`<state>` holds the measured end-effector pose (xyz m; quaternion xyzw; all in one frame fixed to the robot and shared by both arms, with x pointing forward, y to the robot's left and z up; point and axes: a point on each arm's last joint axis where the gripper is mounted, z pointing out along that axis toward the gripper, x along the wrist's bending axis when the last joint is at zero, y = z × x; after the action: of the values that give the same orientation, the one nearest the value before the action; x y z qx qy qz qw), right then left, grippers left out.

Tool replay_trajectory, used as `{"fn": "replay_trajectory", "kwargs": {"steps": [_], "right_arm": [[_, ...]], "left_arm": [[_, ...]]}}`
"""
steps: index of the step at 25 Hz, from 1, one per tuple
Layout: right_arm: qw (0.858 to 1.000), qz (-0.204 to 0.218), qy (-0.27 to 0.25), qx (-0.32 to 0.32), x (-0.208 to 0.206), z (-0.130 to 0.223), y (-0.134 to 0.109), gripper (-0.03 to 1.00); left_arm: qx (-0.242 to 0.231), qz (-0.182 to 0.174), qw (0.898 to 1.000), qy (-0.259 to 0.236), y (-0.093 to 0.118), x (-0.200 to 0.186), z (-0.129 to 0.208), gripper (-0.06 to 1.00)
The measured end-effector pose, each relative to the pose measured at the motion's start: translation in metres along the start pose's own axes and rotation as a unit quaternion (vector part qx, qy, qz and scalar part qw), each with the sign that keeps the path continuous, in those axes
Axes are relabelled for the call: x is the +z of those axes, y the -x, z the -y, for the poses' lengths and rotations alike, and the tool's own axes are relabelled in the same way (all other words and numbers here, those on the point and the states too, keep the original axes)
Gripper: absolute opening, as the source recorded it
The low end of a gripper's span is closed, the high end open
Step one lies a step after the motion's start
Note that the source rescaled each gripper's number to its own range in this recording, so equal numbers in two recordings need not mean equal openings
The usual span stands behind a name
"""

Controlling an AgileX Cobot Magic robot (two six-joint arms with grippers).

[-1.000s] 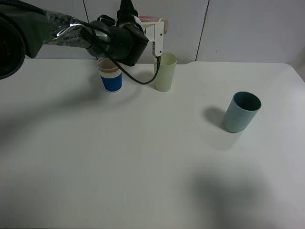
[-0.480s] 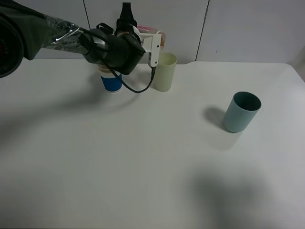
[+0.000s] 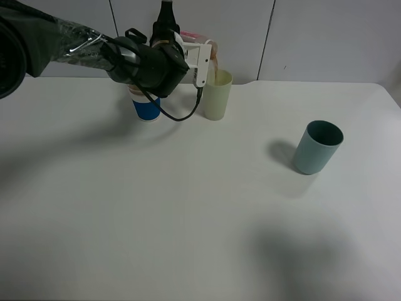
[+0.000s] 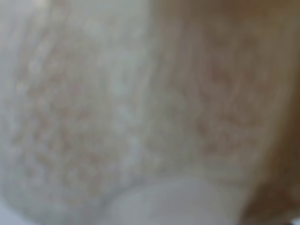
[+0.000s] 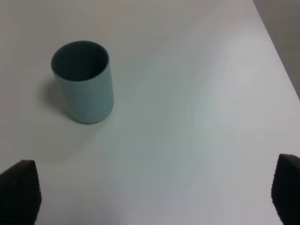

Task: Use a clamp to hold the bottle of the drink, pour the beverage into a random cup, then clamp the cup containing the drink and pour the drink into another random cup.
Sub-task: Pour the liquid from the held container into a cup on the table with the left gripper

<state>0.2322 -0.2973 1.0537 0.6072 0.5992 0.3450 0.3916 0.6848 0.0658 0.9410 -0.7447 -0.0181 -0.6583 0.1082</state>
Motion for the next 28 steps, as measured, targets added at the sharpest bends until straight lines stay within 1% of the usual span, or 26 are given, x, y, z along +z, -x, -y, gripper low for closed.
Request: {"fn": "replay_trajectory", "kwargs": {"steps": [4, 9, 21, 28], "right_arm": [[1.000, 0.000, 0.000, 0.000, 0.0000, 0.0000, 0.0000, 0.97], [1.000, 0.000, 0.000, 0.000, 0.0000, 0.0000, 0.0000, 0.97], [1.000, 0.000, 0.000, 0.000, 0.0000, 0.0000, 0.0000, 0.97], [1.000, 0.000, 0.000, 0.000, 0.0000, 0.0000, 0.0000, 0.97]], "left_arm": [[0.004, -0.005, 1.000, 0.001, -0.0008, 0.0001, -0.0001, 0.00], [0.005, -0.013, 1.000, -0.009, -0.0023, 0.0010, 0.0026, 0.00], [0.007, -0.020, 1.000, -0.015, -0.0037, 0.0010, 0.0038, 0.00], [0.019, -0.028, 0.999, -0.015, -0.0051, 0.0009, 0.0037, 0.00]]}}
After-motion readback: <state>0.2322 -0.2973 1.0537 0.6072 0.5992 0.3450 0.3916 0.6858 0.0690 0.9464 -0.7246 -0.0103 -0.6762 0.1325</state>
